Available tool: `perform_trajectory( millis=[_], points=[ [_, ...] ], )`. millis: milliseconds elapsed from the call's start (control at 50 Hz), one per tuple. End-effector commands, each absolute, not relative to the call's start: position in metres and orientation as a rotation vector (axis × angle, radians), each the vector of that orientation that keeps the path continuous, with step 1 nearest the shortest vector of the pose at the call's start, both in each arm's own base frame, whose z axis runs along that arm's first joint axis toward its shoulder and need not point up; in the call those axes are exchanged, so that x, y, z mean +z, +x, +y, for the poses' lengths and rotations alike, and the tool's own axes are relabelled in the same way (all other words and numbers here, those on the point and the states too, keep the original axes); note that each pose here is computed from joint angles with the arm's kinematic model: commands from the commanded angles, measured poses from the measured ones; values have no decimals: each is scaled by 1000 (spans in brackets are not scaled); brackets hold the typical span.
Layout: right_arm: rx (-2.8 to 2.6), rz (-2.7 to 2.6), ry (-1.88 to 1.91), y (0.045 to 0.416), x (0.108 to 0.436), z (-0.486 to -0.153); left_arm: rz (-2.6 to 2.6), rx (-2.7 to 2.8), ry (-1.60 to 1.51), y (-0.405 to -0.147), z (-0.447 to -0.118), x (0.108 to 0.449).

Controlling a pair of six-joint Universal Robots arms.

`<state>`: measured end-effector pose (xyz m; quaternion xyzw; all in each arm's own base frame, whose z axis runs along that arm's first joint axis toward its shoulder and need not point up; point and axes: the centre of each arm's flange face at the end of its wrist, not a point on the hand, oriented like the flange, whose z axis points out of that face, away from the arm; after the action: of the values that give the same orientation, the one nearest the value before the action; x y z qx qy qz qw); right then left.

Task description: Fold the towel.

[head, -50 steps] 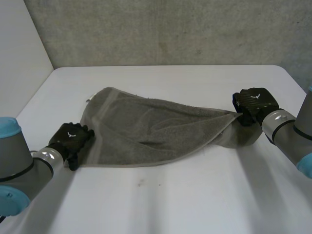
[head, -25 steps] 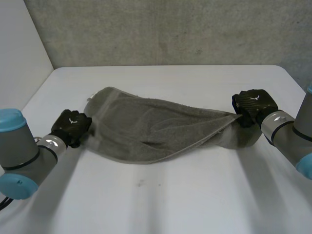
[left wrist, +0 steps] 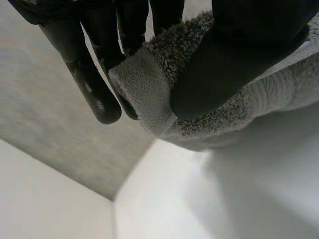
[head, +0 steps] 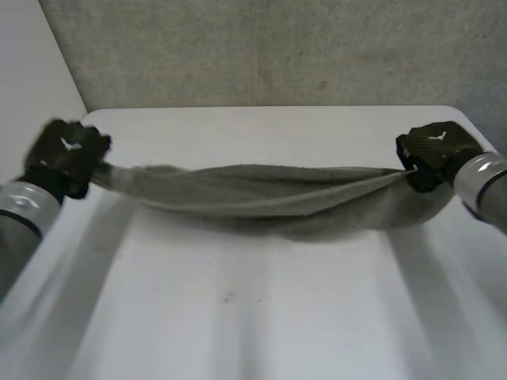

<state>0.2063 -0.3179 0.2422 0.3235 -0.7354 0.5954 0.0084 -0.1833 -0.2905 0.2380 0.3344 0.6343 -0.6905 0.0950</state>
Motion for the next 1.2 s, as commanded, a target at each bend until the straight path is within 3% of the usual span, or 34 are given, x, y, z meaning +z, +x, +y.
perform_trajectory(
  millis=[20,60,180,340,480,580,620,640,680,700,720,820,980,1040,1100,1140,1160,1200],
  points=[
    [1735,-2187,1149,194,300,-286,1766,-2109,913,-170,-270,299],
    [1740,-2139,1172,190,323,-271,1774,-2117,892,-167,-266,314],
    [1650,-2147,1244,186,326,-261,1887,-2063,894,-165,-265,310],
    [1376,-2282,1378,190,260,-295,2247,-1827,1032,-187,-291,229],
    [1386,-2292,1346,205,236,-321,2261,-1802,1061,-207,-331,208],
    [1586,-2131,1251,225,248,-341,2113,-1923,960,-212,-367,238],
    [1799,-1951,1114,230,276,-359,1966,-2091,877,-221,-381,280],
    [1800,-1950,1113,230,276,-359,1965,-2092,877,-221,-381,281],
    [2043,-1744,955,231,314,-370,1809,-2293,732,-227,-389,325],
    [2044,-1743,954,231,314,-370,1809,-2294,731,-227,-389,325],
    [2161,-1634,879,232,335,-371,1733,-2385,645,-226,-391,345],
    [2334,-1448,761,231,362,-368,1578,-2552,463,-221,-384,382],
    [2291,-1552,862,235,328,-365,1787,-2415,531,-222,-377,320],
    [2207,-1691,970,238,283,-366,1954,-2287,575,-221,-369,268],
    [2160,-1757,1011,238,262,-366,2008,-2237,594,-220,-366,247],
    [2045,-1909,1096,238,217,-361,2103,-2142,627,-219,-360,207],
    [2044,-1909,1097,238,217,-360,2103,-2142,627,-219,-360,207],
    [1924,-2044,1169,238,175,-353,2182,-2059,654,-217,-350,176]
  ],
)
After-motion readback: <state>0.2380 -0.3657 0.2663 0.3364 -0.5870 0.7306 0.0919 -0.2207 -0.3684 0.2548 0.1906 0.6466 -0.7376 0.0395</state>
